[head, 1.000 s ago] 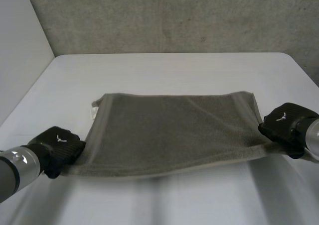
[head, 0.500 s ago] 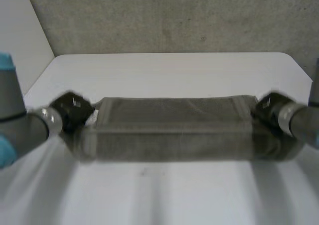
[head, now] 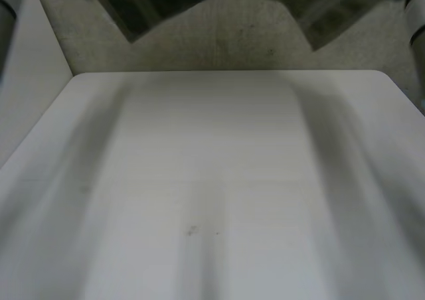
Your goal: Fold the towel.
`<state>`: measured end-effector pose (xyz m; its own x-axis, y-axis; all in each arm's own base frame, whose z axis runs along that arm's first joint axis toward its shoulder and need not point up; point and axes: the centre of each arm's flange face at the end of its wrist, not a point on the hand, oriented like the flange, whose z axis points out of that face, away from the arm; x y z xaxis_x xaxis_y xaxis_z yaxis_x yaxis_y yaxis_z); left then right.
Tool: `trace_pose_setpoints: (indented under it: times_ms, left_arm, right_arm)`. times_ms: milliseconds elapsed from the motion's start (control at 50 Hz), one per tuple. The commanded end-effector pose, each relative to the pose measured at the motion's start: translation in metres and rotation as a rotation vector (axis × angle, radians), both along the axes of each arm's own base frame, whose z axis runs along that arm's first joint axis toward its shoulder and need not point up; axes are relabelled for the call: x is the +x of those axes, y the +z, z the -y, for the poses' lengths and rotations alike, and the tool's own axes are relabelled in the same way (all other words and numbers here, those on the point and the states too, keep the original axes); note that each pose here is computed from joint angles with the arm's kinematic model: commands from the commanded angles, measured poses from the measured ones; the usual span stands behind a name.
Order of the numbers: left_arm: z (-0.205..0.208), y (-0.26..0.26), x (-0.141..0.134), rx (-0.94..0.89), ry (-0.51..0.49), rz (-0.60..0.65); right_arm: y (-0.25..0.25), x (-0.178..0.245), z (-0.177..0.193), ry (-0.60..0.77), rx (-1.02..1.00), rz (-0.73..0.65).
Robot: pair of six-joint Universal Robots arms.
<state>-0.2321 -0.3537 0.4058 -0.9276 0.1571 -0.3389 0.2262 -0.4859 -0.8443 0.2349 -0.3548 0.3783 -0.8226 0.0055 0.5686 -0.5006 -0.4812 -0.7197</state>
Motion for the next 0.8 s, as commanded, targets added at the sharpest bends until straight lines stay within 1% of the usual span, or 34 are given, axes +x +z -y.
trace_pose_setpoints:
  times_ms: [20, 40, 80, 100, 120, 140, 160, 180, 200, 240, 260, 300, 320, 340, 360, 380, 400, 420, 440, 460, 480, 500, 520, 540, 560, 580, 620, 700, 720, 740, 780, 800]
  left_arm:
    - [-0.013, -0.120, -0.004, 0.338, -0.071, 0.119]
    - [-0.014, -0.120, -0.004, 0.338, -0.071, 0.119]
    - [-0.024, -0.160, -0.004, 0.419, -0.103, 0.161]
    - [-0.024, -0.160, -0.004, 0.420, -0.103, 0.161]
    - [-0.030, -0.179, -0.004, 0.449, -0.109, 0.191]
    - [-0.030, -0.179, -0.004, 0.450, -0.109, 0.191]
    - [-0.035, -0.197, -0.002, 0.476, -0.108, 0.229]
    - [-0.042, -0.211, -0.001, 0.498, -0.106, 0.270]
    - [-0.042, -0.211, -0.001, 0.498, -0.106, 0.271]
    - [-0.056, -0.231, 0.004, 0.547, -0.103, 0.357]
    - [-0.056, -0.231, 0.004, 0.547, -0.103, 0.357]
    - [-0.074, -0.247, 0.011, 0.622, -0.101, 0.443]
    - [-0.074, -0.247, 0.011, 0.623, -0.101, 0.444]
    - [-0.084, -0.252, 0.017, 0.674, -0.100, 0.486]
    - [-0.084, -0.252, 0.017, 0.675, -0.100, 0.486]
    - [-0.093, -0.251, 0.025, 0.726, -0.091, 0.525]
    - [-0.105, -0.248, 0.034, 0.789, -0.086, 0.566]
    - [-0.106, -0.248, 0.034, 0.789, -0.086, 0.566]
    - [-0.121, -0.246, 0.043, 0.871, -0.089, 0.613]
    - [-0.139, -0.244, 0.050, 0.960, -0.108, 0.666]
    - [-0.139, -0.244, 0.050, 0.961, -0.108, 0.666]
    - [-0.156, -0.240, 0.055, 1.032, -0.135, 0.718]
    - [-0.156, -0.240, 0.055, 1.033, -0.135, 0.719]
    - [-0.165, -0.234, 0.057, 1.049, -0.154, 0.757]
    - [-0.166, -0.227, 0.057, 1.014, -0.157, 0.773]
    - [-0.166, -0.227, 0.057, 1.014, -0.157, 0.773]
    - [-0.163, -0.220, 0.055, 0.942, -0.153, 0.783]
    - [-0.153, -0.213, 0.051, 0.874, -0.146, 0.771]
    - [-0.145, -0.210, 0.048, 0.836, -0.137, 0.758]
    - [-0.145, -0.210, 0.048, 0.836, -0.137, 0.758]
    - [-0.128, -0.217, 0.038, 0.804, -0.146, 0.740]
    - [-0.128, -0.217, 0.038, 0.804, -0.146, 0.740]
  right_arm:
    - [-0.093, 0.010, -0.005, 0.127, 0.279, -0.121]
    - [-0.093, 0.010, -0.005, 0.128, 0.280, -0.121]
    - [-0.133, 0.012, -0.011, 0.182, 0.386, -0.178]
    - [-0.133, 0.012, -0.011, 0.182, 0.387, -0.178]
    - [-0.154, 0.013, -0.015, 0.196, 0.442, -0.211]
    - [-0.173, 0.011, -0.019, 0.199, 0.499, -0.250]
    - [-0.173, 0.011, -0.019, 0.199, 0.500, -0.251]
    - [-0.190, 0.009, -0.025, 0.198, 0.554, -0.297]
    - [-0.190, 0.009, -0.025, 0.198, 0.554, -0.297]
    - [-0.212, 0.004, -0.039, 0.196, 0.656, -0.406]
    - [-0.212, 0.004, -0.039, 0.196, 0.656, -0.406]
    - [-0.219, -0.004, -0.057, 0.184, 0.774, -0.502]
    - [-0.219, -0.004, -0.057, 0.184, 0.774, -0.502]
    - [-0.220, -0.012, -0.066, 0.159, 0.853, -0.541]
    - [-0.216, -0.022, -0.075, 0.122, 0.934, -0.570]
    - [-0.216, -0.023, -0.076, 0.122, 0.935, -0.571]
    - [-0.210, -0.035, -0.086, 0.084, 1.022, -0.593]
    - [-0.210, -0.035, -0.086, 0.083, 1.023, -0.593]
    - [-0.205, -0.047, -0.096, 0.056, 1.101, -0.604]
    - [-0.200, -0.055, -0.107, 0.050, 1.163, -0.617]
    - [-0.200, -0.055, -0.107, 0.050, 1.164, -0.617]
    - [-0.194, -0.059, -0.116, 0.059, 1.186, -0.647]
    - [-0.187, -0.061, -0.125, 0.068, 1.173, -0.692]
    - [-0.187, -0.061, -0.125, 0.068, 1.172, -0.693]
    - [-0.182, -0.063, -0.130, 0.076, 1.154, -0.732]
    - [-0.182, -0.063, -0.130, 0.076, 1.154, -0.733]
    - [-0.174, -0.062, -0.131, 0.078, 1.098, -0.761]
    - [-0.177, -0.058, -0.126, 0.086, 1.074, -0.747]
    - [-0.181, -0.057, -0.120, 0.075, 1.067, -0.737]
    - [-0.181, -0.057, -0.120, 0.075, 1.067, -0.737]
    - [-0.192, -0.053, -0.103, 0.059, 1.058, -0.707]
    - [-0.192, -0.053, -0.103, 0.059, 1.058, -0.707]
